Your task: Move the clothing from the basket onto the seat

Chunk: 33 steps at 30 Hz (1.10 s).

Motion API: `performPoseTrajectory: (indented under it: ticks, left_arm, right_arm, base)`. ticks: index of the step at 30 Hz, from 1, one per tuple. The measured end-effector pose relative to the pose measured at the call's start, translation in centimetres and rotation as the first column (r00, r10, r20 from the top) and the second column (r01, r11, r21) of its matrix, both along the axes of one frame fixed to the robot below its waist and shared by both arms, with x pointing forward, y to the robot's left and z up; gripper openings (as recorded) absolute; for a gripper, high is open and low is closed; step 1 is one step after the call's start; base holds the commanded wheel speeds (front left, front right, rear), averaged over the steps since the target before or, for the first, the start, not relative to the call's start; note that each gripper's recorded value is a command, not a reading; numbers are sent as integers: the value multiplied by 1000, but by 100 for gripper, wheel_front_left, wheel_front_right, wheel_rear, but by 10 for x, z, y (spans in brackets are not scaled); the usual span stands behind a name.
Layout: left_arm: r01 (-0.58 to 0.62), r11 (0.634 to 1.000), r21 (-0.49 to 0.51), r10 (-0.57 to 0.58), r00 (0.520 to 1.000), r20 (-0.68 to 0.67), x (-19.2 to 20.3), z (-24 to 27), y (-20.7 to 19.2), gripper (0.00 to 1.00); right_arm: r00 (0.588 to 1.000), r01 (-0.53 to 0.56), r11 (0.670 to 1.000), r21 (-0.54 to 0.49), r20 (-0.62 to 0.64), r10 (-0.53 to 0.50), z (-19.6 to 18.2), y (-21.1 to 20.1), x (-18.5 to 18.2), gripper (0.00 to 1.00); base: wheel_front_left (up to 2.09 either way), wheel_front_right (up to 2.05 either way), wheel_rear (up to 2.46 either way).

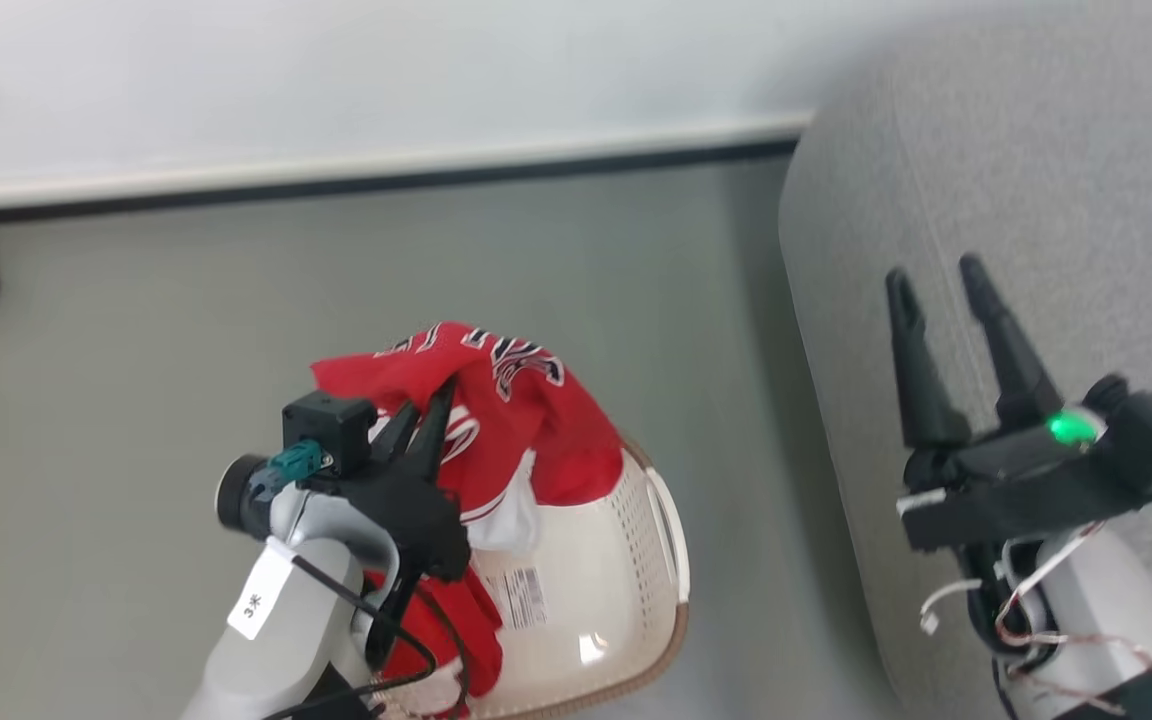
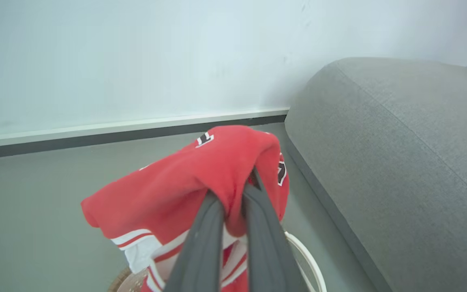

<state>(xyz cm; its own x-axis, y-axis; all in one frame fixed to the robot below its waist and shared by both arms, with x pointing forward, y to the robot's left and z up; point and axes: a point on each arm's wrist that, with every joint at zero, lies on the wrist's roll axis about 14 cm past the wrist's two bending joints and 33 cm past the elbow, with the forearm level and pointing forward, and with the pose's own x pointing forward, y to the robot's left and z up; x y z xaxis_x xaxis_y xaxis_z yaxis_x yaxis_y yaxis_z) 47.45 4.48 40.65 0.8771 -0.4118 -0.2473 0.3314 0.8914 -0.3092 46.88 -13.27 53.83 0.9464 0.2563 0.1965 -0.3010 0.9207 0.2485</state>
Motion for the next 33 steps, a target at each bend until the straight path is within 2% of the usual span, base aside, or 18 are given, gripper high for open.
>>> performPoseTrajectory:
  ticks: [9, 19, 26, 33]
  left_arm:
    - [34, 997, -67, -14, 964, 267, -4, 102, -6, 0]
    - [116, 989, -97, -47, 849, 526, -30, 207, -18, 0]
    - [156, 982, -108, -60, 795, 604, -43, 239, -25, 0]
    - [185, 977, -103, -87, 794, 602, -49, 240, -32, 0]
  right_arm:
    - [998, -68, 997, 29, 3, 68, 12, 27, -35, 100]
    - [991, -132, 991, 31, 39, 131, 27, 49, -74, 100]
    - [982, -180, 984, 11, 53, 180, 30, 64, -85, 100]
    - [965, -251, 967, -44, 71, 253, 34, 84, -88, 100]
  base:
    - [0, 0, 0]
    - [0, 0, 0]
    - [0, 0, 0]
    - [0, 0, 0]
